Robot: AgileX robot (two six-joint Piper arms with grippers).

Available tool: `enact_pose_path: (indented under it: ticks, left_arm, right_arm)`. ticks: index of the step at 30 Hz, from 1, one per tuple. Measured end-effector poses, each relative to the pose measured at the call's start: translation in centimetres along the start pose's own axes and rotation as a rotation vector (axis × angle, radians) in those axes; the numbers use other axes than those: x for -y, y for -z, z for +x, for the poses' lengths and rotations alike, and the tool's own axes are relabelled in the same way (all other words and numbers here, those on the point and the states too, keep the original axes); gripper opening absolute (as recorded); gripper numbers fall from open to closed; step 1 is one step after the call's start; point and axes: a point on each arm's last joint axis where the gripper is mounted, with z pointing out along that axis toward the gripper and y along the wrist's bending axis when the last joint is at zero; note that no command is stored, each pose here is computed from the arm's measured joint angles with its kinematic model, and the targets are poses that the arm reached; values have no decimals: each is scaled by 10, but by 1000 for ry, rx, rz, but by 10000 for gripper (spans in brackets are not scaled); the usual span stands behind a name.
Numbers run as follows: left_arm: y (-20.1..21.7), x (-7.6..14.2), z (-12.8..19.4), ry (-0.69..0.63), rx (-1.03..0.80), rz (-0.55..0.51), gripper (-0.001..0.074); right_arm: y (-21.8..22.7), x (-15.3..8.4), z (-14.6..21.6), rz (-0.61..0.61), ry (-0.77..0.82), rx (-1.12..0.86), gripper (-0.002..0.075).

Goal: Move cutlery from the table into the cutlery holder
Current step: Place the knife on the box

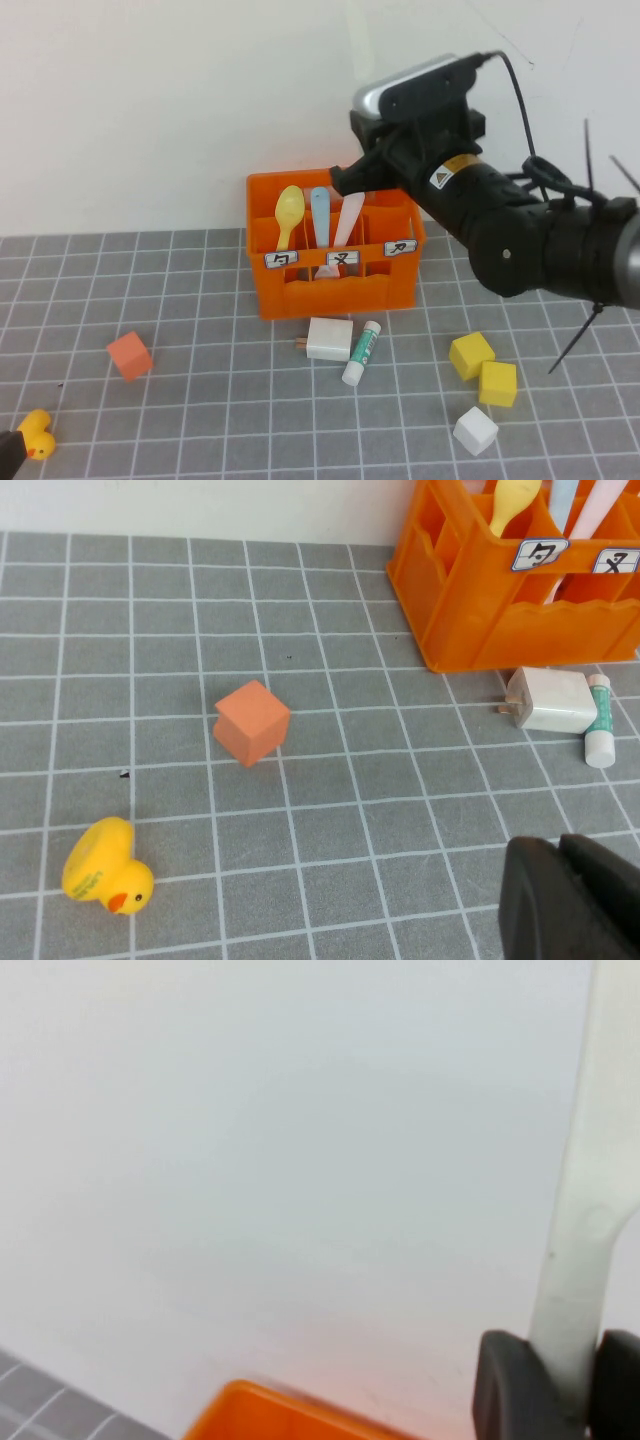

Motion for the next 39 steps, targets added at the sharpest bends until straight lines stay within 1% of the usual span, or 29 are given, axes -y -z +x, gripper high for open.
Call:
enact_pose_path:
  ticks: [3, 10, 18, 23, 28, 30, 33, 35, 37, 39]
  left_arm:
    - [0, 0, 0, 0, 0, 0, -1]
    - [0, 0, 0, 0, 0, 0, -1]
    - [0, 0, 0, -1, 1, -1, -1]
    - [0, 0, 0, -1, 1, -1, -1]
    - [0, 0, 0, -1, 2, 1, -1]
    - [0, 0, 0, -1, 2, 1, -1]
    - [0, 0, 0, 1, 2, 1, -1]
    - [0, 0, 0, 1, 2, 1, -1]
    - [0, 0, 0, 1, 2, 1, -1]
    - [0, 0, 0, 1, 2, 1, -1]
  right_arm:
    - [-5, 3, 12, 43, -58, -22, 142]
    - [-18, 2, 45, 69, -61, -71, 142]
    - [-23, 6, 67, 136, -103, -132, 142]
    - [-26, 6, 79, 145, -89, -155, 142]
    - [-30, 2, 91, 102, -17, -172, 148]
    - [-30, 1, 93, 95, -5, -172, 182]
    - [-31, 3, 89, 113, 0, -132, 302]
    - [-31, 6, 85, 150, -11, -82, 375]
    - [-30, 10, 80, 194, -23, -23, 416]
    - [-29, 12, 71, 216, -16, 14, 428]
